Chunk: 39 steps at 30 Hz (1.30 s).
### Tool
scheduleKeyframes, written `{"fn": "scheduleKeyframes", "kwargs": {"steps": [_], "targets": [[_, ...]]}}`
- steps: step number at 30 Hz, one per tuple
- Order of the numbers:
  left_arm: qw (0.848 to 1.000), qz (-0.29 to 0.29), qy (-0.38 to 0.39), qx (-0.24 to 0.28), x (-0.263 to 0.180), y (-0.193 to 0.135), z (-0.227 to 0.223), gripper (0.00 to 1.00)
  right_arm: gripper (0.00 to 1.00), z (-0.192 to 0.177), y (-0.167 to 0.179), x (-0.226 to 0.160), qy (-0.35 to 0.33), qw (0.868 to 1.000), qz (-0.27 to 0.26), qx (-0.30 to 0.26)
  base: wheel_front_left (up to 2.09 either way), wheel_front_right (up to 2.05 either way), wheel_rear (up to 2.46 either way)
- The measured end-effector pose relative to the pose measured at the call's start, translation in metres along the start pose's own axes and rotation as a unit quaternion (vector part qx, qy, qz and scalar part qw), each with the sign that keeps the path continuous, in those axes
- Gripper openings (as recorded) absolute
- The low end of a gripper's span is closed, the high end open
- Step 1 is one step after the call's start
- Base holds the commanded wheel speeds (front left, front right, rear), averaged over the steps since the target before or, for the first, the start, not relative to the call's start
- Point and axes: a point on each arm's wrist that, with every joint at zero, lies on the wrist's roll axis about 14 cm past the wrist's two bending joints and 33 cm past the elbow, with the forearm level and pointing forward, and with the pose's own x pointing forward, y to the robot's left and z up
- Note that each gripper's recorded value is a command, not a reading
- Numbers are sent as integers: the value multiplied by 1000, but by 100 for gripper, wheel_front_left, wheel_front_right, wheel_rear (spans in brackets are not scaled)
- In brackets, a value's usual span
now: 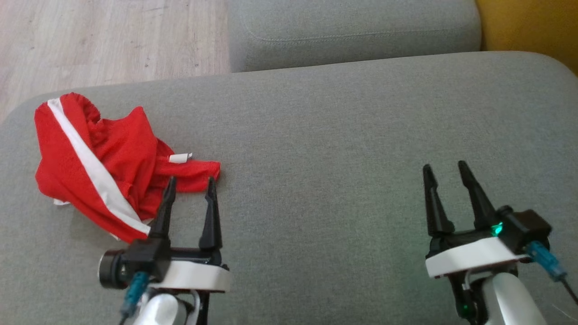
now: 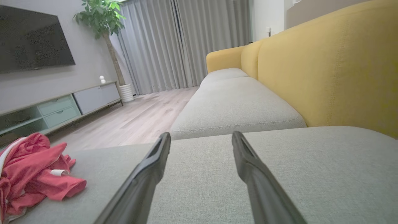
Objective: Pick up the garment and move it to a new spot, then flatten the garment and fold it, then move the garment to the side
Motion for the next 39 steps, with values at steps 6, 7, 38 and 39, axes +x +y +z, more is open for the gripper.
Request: {"fn": "scheduleKeyframes", "kwargs": {"steps": [6, 7, 38, 39], "targets": [[1000, -2, -3, -12, -6, 6, -3, 100, 100, 0, -4, -2, -6, 1000, -9, 22, 0, 0, 0], [1000, -6, -2, -9, -8, 5, -5, 100, 100, 0, -4, -3, -7, 1000, -9, 21, 0, 0, 0], [996, 73, -26, 47, -40, 61, 5, 100, 100, -20, 77, 14, 15, 993, 119, 3, 0, 0, 0], [995, 84, -28, 48, -44, 67, 6, 100, 100, -23, 83, 13, 18, 992, 128, 5, 0, 0, 0]]}}
